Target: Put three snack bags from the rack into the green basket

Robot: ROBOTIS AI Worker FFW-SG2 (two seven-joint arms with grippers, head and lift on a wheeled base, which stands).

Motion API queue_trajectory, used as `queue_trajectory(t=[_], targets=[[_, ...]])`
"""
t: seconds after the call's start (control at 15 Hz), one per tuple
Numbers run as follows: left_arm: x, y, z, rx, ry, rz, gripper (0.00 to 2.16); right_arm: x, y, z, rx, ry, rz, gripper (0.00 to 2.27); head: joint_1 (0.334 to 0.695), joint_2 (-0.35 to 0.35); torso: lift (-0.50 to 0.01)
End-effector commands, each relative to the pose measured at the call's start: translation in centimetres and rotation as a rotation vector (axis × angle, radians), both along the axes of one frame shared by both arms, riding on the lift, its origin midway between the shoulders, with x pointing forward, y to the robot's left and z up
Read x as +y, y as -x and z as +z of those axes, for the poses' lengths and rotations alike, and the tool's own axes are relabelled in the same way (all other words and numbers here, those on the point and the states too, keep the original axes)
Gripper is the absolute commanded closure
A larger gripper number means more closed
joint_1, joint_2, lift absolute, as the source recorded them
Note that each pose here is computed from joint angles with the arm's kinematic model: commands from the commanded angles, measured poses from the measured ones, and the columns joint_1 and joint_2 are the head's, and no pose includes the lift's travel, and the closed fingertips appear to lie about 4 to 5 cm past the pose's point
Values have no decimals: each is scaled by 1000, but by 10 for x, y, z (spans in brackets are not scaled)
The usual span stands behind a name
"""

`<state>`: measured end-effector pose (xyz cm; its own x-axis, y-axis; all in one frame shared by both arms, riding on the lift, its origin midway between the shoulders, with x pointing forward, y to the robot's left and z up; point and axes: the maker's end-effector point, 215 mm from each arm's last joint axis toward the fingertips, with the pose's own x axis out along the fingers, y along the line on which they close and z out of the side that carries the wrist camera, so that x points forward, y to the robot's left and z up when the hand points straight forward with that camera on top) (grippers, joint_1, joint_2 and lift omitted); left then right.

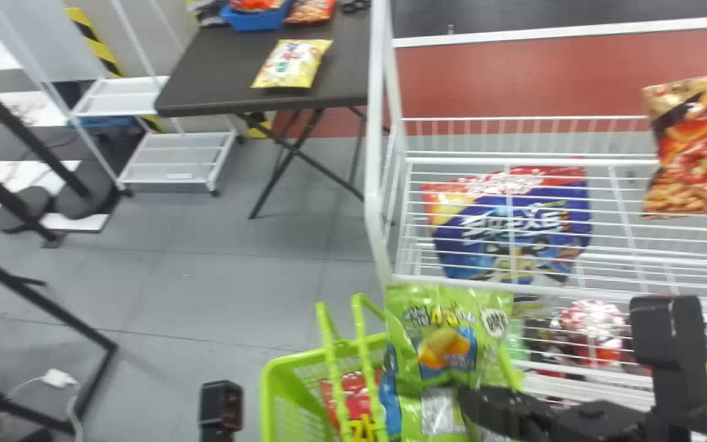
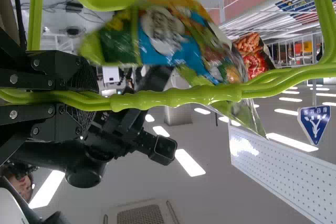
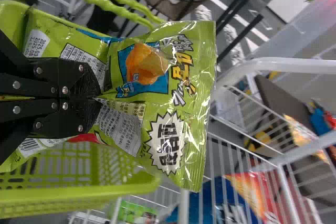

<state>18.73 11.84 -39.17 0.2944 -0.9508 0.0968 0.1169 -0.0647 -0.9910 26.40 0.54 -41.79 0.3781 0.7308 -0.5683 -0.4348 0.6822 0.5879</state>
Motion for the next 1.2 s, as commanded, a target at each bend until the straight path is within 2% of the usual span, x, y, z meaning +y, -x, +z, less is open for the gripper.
queue_trajectory(t=[0.0,0.07,0.27,0.4,0.47,0.53,0.6,0.67,0.73,0.93,1.07,1.13], targets=[[-1,0,2,-4,9,-3,2148,15,16,-30,40,52,57,940,695,324,0],[-1,0,2,-4,9,-3,2148,12,15,-35,37,71,56,-2,695,350,0],[0,2,2,0,8,-3,2148,-4,1,-19,7,46,24,39,695,350,0],[-1,3,3,-2,7,-7,2148,-34,-29,3,-38,1,-54,53,695,350,0],[-1,2,4,-4,6,-7,2148,-61,-64,20,-132,0,-140,56,695,325,0],[-2,3,3,-2,7,-9,2148,-96,-105,44,-256,15,-237,63,695,283,0],[-2,4,4,-3,10,-9,2148,-127,-127,50,-300,60,-297,63,695,228,0],[-2,4,4,-3,10,-9,2148,-158,-150,53,-332,110,-352,63,695,89,0],[-2,4,3,-2,7,-9,2148,-187,-171,57,-372,149,-405,63,695,32,0],[-3,4,4,-4,11,-12,2148,-259,-233,71,-504,263,-538,63,695,-109,0],[-6,6,4,-1,15,-17,2148,-289,-263,59,-499,328,-575,63,695,-211,0],[-5,7,3,3,14,-16,2148,-303,-278,54,-509,366,-595,63,695,-233,0]])
